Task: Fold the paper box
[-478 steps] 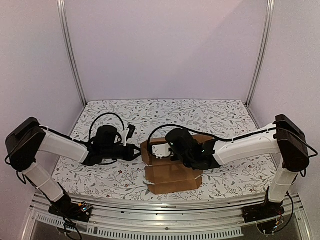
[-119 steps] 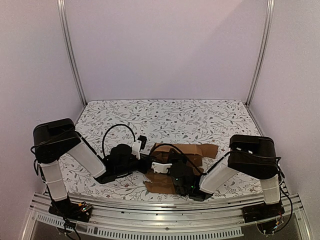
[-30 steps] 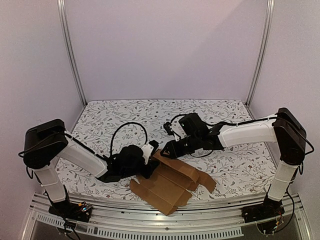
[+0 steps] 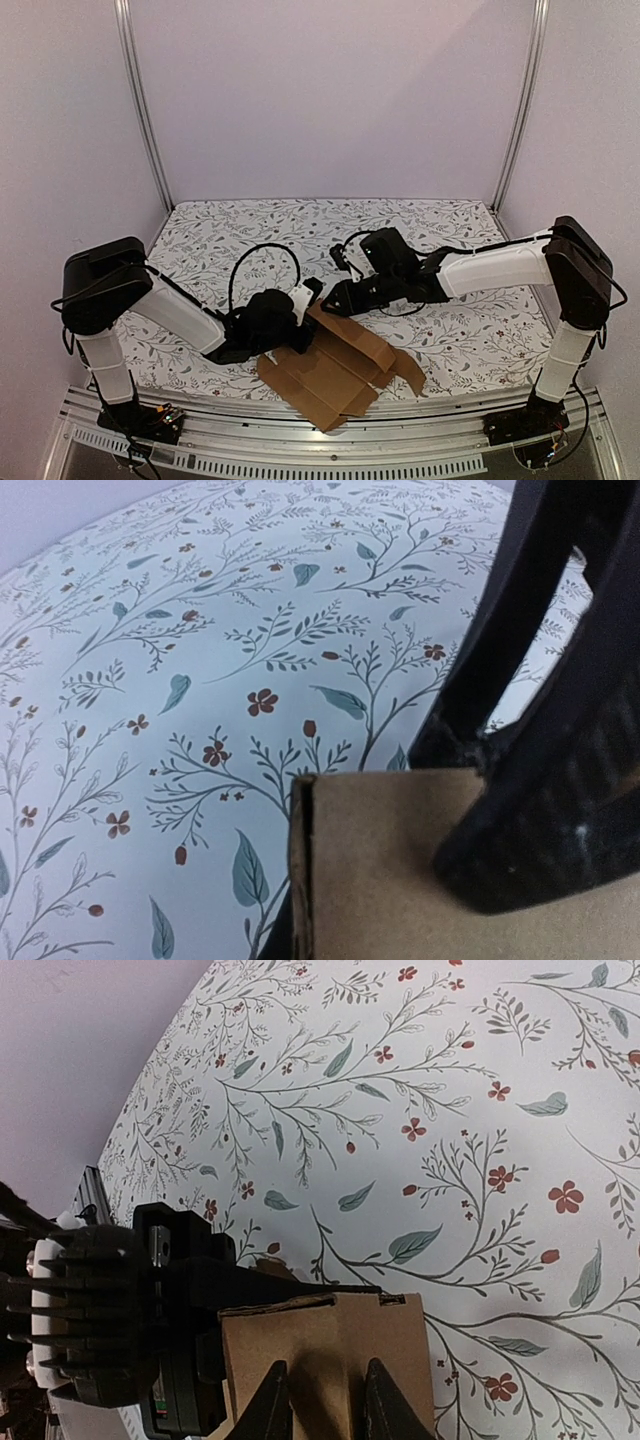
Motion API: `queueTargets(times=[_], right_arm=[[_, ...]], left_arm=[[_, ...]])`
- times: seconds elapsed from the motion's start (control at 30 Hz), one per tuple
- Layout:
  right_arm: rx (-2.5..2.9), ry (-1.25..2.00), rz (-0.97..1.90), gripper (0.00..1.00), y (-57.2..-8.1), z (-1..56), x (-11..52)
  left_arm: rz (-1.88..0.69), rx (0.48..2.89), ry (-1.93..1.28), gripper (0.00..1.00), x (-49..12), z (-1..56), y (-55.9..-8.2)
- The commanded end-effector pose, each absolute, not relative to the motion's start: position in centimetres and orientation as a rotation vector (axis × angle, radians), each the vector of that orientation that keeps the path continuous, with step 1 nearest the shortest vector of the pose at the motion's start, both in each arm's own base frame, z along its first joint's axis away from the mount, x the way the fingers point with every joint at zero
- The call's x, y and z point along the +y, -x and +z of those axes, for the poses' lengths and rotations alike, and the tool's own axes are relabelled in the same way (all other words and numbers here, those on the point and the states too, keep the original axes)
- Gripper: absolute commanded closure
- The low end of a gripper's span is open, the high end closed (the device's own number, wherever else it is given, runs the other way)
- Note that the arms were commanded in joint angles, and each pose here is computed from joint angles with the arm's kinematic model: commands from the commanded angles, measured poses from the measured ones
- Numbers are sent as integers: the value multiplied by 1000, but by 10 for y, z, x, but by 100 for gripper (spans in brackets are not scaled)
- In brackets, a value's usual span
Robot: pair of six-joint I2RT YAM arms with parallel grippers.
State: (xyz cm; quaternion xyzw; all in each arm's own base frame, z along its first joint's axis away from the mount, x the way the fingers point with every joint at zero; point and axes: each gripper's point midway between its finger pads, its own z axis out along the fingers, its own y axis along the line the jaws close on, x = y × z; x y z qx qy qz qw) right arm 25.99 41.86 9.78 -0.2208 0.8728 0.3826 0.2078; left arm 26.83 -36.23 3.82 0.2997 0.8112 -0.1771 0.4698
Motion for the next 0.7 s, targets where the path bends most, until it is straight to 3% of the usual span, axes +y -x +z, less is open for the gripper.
queueTargets(times=[0.0,0.67], right_arm=[[2476,634,1078,75,-244,80,425],[2460,618,1080,67,-238,92,423]], left_arm=[[-465,1939,-702,100,-371,53,-272],[-369,1980,-623,100,-348,46,-272]])
